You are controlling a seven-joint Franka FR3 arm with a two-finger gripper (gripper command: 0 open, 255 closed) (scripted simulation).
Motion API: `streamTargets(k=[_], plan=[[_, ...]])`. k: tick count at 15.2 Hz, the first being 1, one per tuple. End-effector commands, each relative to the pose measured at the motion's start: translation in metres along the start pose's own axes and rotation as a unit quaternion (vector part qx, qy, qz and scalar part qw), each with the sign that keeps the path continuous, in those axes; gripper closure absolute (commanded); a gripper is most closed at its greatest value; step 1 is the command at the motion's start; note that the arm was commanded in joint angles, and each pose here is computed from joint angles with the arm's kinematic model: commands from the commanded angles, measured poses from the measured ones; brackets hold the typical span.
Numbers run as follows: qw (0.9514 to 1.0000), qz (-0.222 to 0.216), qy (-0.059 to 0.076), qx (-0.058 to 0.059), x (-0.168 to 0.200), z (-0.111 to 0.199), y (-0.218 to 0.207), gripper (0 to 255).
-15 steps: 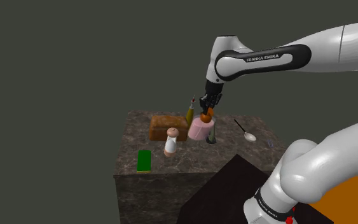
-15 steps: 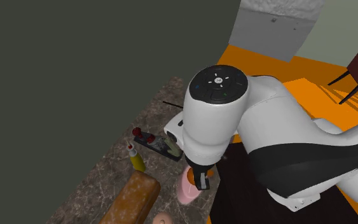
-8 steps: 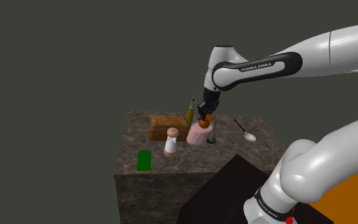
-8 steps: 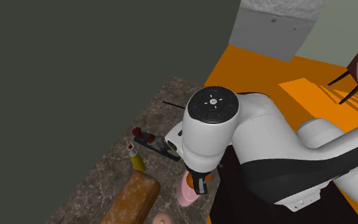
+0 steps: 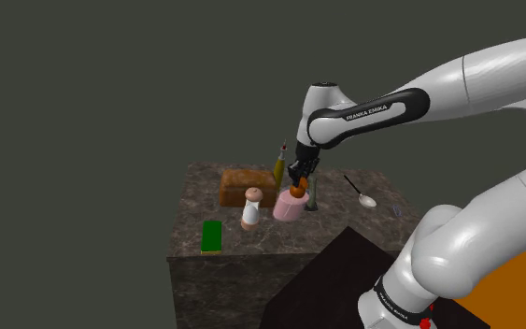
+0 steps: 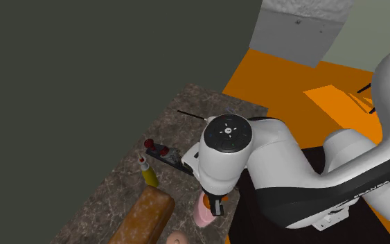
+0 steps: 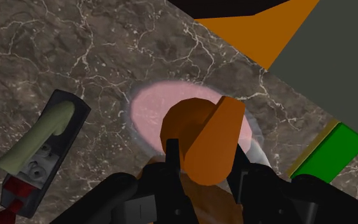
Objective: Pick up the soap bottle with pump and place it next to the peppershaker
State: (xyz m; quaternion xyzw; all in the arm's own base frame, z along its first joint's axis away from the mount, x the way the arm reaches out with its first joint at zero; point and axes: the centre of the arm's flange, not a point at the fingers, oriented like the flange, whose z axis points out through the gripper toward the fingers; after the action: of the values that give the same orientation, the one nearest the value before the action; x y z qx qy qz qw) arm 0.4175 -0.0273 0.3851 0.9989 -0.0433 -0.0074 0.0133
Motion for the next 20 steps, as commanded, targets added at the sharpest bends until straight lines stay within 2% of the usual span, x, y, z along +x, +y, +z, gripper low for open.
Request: streamTargets(k=[1, 14, 20], plan=[[1.0, 0.0, 0.001, 0.0, 0.001, 0.01, 0.0, 255], [1.0, 0.0, 0.001, 0.0, 0.002, 0.078, -0.002, 255], [1.0, 0.0, 0.001, 0.0, 0.002, 0.078, -0.002, 255]])
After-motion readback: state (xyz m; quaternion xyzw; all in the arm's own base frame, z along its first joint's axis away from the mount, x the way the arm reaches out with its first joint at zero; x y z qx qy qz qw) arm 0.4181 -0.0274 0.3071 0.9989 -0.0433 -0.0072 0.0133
